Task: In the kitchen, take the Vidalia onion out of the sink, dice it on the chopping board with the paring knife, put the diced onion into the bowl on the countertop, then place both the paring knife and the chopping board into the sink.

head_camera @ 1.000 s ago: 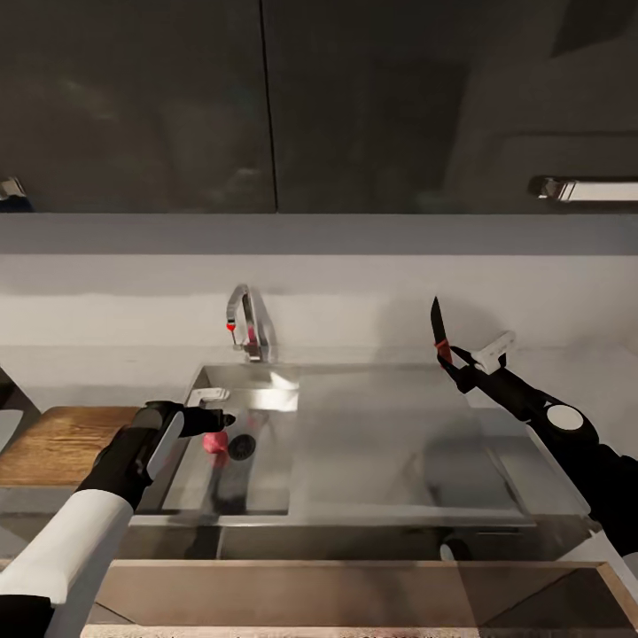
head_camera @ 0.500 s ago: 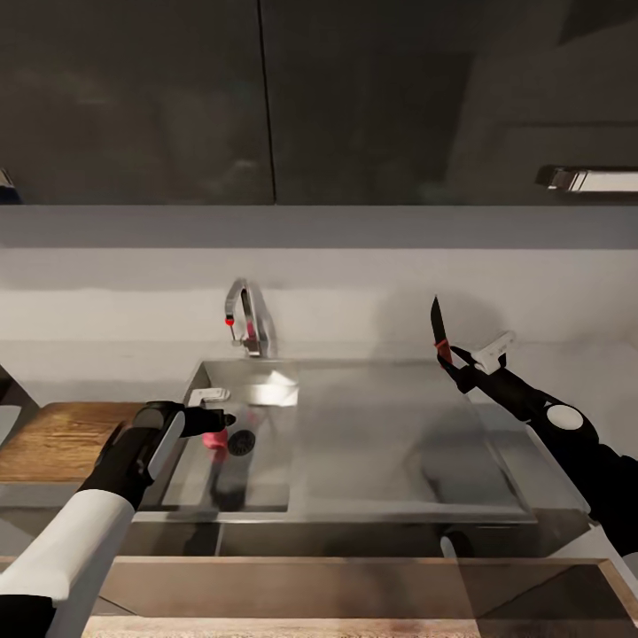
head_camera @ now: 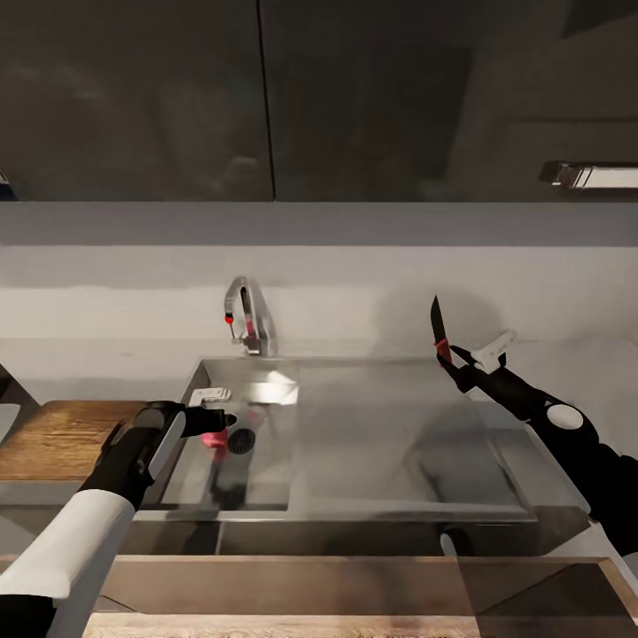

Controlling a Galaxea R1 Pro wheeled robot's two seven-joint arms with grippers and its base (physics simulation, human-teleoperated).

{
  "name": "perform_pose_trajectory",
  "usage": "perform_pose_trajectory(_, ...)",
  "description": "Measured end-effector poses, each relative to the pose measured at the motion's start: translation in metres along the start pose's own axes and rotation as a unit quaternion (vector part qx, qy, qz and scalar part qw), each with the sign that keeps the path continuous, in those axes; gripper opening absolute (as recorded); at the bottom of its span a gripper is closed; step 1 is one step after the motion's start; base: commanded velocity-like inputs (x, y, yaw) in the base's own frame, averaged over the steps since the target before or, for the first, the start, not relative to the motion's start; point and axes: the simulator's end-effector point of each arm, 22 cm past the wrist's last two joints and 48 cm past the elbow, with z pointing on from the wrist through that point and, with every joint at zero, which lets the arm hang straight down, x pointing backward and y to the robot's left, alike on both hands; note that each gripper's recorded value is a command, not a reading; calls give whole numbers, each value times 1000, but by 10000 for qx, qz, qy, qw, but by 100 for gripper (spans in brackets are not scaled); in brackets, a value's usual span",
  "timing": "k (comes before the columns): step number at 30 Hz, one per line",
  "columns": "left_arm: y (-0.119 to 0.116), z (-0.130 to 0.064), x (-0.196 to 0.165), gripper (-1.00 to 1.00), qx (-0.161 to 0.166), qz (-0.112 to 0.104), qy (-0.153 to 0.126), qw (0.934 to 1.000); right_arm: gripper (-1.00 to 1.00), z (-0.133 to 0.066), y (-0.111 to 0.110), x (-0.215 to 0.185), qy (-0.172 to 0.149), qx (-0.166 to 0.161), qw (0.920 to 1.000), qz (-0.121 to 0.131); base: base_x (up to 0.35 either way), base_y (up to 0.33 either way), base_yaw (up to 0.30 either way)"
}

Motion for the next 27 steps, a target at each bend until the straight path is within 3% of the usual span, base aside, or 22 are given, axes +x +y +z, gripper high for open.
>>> perform_pose_trajectory(15,-1,7,6,100,9,-8,64,10000,-100,3,4,8,53,-33,10000,26,0,0,0)
perform_pose_trajectory(27,8,10,2,100,-160,-5,-61,9999,-100,4,5,12,82,-47,9999,35,0,0,0)
